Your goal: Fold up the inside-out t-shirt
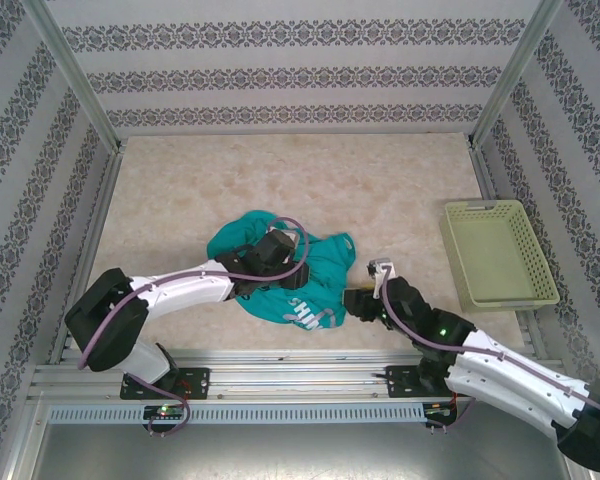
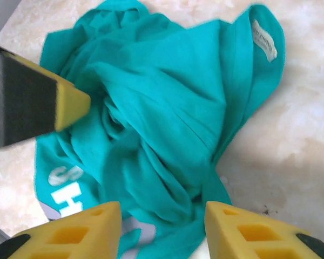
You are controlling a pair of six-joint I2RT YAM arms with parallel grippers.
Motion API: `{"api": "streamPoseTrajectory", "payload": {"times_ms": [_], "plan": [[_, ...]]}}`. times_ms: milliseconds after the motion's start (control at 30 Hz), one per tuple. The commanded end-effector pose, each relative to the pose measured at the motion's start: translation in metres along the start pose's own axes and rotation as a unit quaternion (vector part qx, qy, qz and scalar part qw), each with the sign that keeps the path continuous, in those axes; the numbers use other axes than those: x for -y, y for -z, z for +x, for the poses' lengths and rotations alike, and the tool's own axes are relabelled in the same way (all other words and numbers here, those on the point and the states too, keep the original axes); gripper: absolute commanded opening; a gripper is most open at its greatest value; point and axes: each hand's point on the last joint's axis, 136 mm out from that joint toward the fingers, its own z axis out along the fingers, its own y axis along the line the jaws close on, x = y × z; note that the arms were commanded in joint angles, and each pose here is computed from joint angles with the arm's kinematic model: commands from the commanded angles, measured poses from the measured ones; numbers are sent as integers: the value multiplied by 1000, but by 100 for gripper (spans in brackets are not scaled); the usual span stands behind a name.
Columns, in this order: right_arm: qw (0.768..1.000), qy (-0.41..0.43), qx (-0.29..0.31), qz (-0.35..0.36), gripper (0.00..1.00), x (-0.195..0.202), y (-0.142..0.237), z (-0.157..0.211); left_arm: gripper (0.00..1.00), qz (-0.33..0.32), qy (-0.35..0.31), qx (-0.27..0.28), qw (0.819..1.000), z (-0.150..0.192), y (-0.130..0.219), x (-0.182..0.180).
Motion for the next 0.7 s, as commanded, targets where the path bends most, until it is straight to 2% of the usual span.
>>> {"api": "streamPoseTrajectory", "payload": {"times_ms": [0,200,333,667], "plan": [[999,37,-29,20,51,-8,2,-10,48,-24,-11,-4,1000,8,3,-11],[991,74,-92,63,54,-16,-19,-6,49,-28,-8,-2,1000,9,3,-13],[985,95,-120,78,52,-23,-32,-2,49,-29,-6,-1,1000,10,2,-14],[972,111,-155,140,19,-6,-49,7,52,-45,-3,-8,999,17,-1,-23]]}}
